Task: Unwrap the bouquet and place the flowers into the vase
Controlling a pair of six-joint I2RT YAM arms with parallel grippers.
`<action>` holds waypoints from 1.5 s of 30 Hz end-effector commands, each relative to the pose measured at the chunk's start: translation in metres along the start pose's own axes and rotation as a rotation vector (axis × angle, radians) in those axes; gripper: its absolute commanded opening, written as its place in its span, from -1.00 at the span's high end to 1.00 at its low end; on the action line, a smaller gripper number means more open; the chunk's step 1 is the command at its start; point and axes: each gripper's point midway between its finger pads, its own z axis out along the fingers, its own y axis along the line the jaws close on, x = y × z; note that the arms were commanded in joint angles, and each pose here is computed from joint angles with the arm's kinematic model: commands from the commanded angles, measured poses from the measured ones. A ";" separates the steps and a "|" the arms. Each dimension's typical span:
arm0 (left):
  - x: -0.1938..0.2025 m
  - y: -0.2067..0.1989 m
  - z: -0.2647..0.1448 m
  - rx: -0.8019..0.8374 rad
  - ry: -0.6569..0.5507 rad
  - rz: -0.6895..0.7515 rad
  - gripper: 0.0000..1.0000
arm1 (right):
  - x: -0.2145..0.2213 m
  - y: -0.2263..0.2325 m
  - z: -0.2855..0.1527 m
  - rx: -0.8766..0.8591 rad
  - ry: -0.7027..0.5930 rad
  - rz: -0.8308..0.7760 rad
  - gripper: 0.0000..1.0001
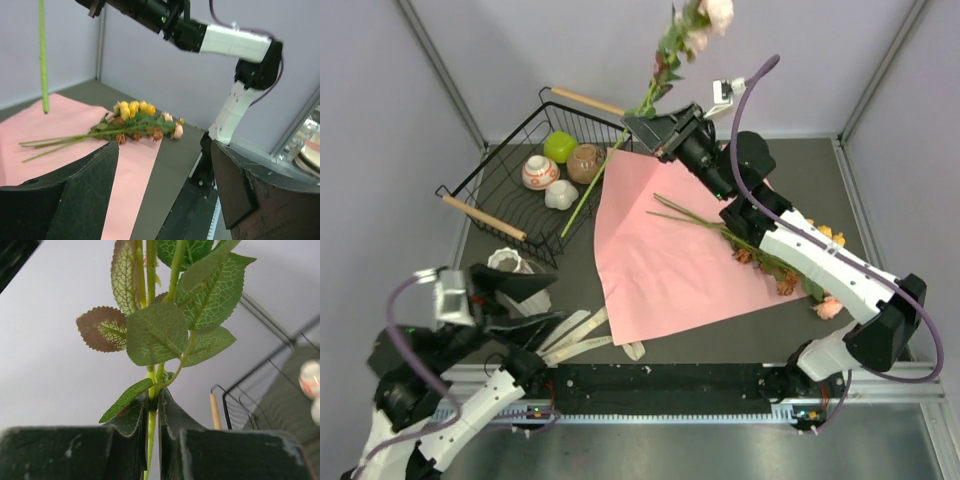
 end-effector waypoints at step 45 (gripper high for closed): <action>-0.107 0.044 -0.108 -0.568 -0.272 0.117 -0.55 | 0.290 0.103 0.028 -0.944 0.285 -0.920 1.00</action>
